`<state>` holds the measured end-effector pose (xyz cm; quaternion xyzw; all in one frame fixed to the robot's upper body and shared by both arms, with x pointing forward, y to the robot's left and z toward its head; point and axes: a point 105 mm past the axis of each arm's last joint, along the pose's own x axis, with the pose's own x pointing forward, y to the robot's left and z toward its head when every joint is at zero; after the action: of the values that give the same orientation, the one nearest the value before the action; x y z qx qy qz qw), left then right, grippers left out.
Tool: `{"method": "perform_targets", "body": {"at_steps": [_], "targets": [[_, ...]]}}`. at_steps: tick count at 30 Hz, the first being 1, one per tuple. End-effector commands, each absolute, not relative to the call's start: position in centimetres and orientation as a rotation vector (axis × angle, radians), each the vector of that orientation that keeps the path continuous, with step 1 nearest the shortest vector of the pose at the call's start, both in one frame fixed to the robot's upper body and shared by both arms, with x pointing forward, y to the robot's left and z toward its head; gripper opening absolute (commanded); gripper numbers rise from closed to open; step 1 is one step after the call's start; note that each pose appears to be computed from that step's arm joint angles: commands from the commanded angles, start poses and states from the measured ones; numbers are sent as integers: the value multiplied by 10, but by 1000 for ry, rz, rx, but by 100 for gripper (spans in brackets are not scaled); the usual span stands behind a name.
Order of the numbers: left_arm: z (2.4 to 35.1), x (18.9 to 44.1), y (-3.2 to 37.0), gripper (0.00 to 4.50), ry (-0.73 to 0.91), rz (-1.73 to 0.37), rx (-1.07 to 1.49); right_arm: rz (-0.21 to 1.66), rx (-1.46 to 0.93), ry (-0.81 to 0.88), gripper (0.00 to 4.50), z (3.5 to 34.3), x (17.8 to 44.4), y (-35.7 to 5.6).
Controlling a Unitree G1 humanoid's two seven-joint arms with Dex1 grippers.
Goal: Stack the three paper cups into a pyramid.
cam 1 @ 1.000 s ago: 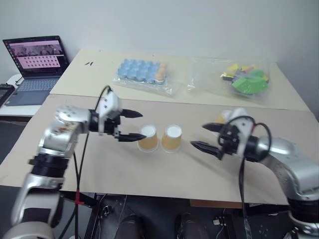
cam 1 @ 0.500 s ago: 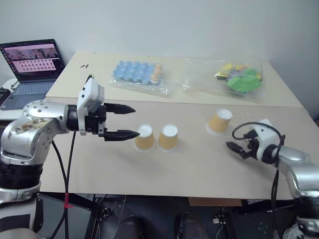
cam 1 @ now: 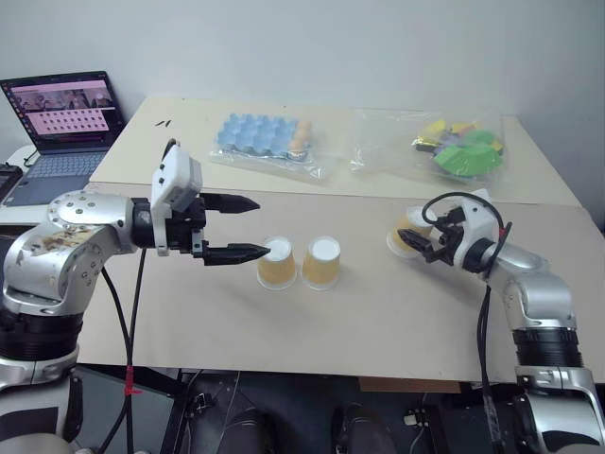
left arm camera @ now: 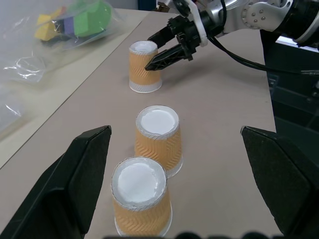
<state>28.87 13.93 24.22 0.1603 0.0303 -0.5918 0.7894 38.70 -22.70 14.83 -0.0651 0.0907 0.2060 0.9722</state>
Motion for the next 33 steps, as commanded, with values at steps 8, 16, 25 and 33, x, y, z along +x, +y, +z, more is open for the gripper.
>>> {"method": "perform_targets", "body": {"at_steps": [8,16,25,33], "targets": [[246,282,138,443,50,-1285,384,404,-126,93,450,172,399,-229],[243,281,140,450,57,-1286,384,439,-134,72,266,178,401,-219],[234,281,152,450,86,-1234,382,742,-190,-68,265,245,392,-161],[230,280,149,450,87,-1238,370,1362,-364,-83,265,281,335,-69]]}}
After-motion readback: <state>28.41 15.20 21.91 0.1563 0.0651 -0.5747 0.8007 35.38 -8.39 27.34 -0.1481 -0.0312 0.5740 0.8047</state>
